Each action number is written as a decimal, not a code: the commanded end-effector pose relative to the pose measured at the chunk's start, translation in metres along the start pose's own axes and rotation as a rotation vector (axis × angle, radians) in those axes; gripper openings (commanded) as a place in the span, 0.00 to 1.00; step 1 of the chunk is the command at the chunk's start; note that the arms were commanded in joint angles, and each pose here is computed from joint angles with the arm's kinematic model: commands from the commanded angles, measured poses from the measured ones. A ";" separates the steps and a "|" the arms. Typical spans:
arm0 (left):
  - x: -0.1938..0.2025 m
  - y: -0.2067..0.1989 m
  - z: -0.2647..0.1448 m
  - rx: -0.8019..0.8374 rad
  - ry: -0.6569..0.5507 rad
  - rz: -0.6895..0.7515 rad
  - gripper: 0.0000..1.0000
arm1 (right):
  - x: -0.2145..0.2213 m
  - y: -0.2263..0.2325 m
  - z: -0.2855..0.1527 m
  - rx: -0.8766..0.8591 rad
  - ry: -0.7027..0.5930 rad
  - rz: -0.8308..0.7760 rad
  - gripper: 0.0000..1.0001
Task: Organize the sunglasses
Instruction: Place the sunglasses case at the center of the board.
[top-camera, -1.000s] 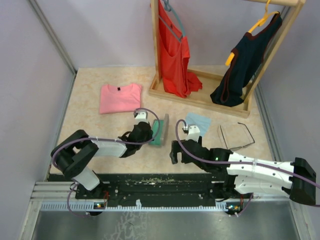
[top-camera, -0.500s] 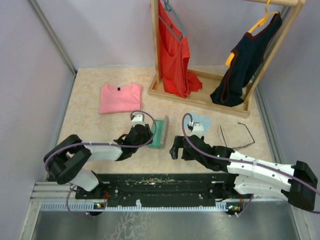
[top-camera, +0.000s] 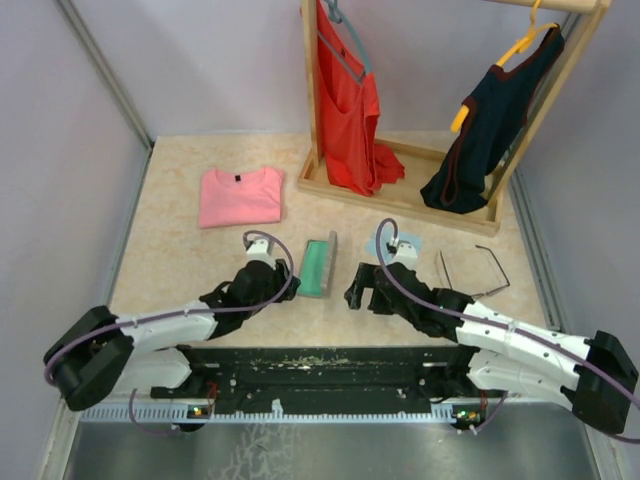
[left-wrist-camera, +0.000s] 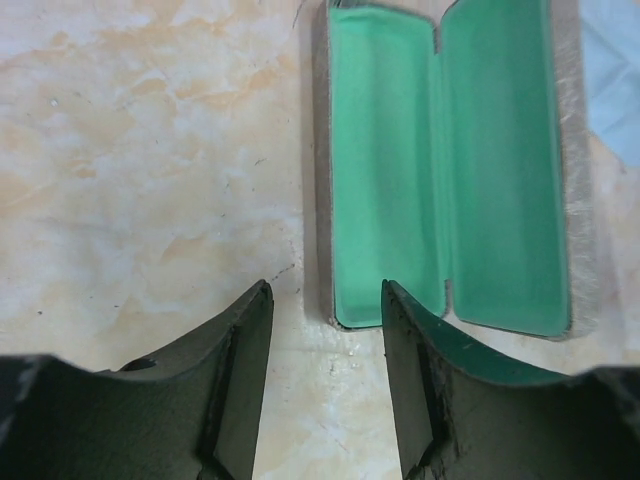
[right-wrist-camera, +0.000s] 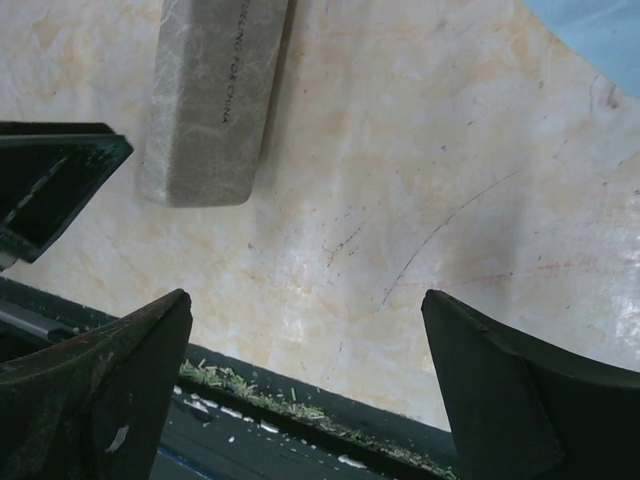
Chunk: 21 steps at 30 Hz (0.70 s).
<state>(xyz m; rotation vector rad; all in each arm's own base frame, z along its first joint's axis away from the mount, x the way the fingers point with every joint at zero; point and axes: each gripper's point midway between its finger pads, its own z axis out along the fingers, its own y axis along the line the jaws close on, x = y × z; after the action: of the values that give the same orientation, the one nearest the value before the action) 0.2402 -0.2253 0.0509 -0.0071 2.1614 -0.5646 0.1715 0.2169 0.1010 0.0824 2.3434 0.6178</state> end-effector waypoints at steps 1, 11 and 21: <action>-0.012 0.002 -0.017 -0.019 -0.015 -0.001 0.55 | -0.032 0.029 -0.006 -0.083 -0.048 0.011 0.95; -0.052 0.019 -0.051 -0.078 -0.040 -0.020 0.68 | -0.070 0.066 0.028 0.080 -0.005 -0.109 0.79; -0.063 0.025 -0.076 -0.076 -0.041 -0.025 0.68 | -0.067 0.064 0.090 0.323 0.105 -0.262 0.68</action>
<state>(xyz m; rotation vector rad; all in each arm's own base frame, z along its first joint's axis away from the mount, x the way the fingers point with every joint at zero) 0.2342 -0.1649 0.1246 -0.1165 2.1189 -0.5003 0.2647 0.3061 0.1255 -0.0692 2.4504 0.3061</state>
